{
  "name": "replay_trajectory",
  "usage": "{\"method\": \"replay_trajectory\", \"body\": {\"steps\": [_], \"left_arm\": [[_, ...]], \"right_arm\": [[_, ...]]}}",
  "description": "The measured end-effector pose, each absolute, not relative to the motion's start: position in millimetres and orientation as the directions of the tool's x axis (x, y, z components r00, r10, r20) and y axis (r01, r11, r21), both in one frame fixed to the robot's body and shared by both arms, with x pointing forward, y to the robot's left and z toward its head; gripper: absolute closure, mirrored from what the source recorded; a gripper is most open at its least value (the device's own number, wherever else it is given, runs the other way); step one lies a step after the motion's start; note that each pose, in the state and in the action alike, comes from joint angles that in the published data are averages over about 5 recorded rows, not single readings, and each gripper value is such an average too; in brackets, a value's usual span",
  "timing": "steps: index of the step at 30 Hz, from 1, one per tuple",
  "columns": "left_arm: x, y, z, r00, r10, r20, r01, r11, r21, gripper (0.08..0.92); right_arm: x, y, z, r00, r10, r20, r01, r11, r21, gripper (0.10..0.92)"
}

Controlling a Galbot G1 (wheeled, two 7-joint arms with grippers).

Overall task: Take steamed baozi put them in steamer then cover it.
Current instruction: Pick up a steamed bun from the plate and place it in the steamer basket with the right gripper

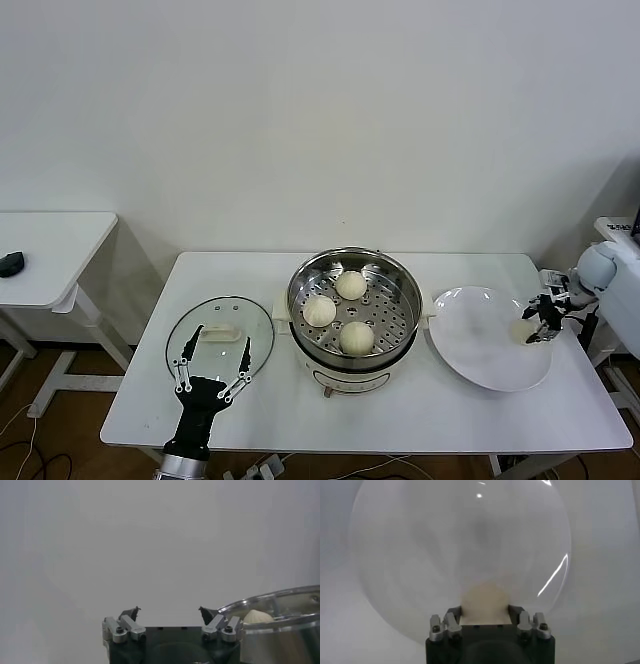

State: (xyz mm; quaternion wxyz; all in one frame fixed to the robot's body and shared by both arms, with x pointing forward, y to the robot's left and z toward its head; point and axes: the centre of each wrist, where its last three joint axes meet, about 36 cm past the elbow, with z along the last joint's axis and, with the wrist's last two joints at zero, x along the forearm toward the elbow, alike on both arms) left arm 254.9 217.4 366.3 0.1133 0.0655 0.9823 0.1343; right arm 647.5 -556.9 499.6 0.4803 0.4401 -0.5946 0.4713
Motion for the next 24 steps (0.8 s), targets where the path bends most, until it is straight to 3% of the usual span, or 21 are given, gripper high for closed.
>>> {"method": "replay_trajectory", "body": {"steps": [9, 18, 24], "left_arm": [[254.8, 215.7, 369.6, -0.963, 0.166, -0.212, 0.104, 0.955, 0.277, 0.177], [254.5, 214.6, 373.3, -0.957, 0.183, -0.224, 0.117, 0.953, 0.278, 0.177], [253.5, 213.4, 376.7, -0.953, 0.193, -0.232, 0.125, 0.953, 0.277, 0.177]], "right_arm": [[668.6, -515.0, 576.6, -0.122, -0.108, 0.987, -0.992, 0.054, -0.117, 0.407], [686.4, -420.8, 672.6, -0.097, -0.192, 0.977, -0.987, -0.110, -0.120, 0.407], [683.3, -347.2, 708.7, -0.053, -0.248, 0.967, -0.970, -0.218, -0.109, 0.411]]}}
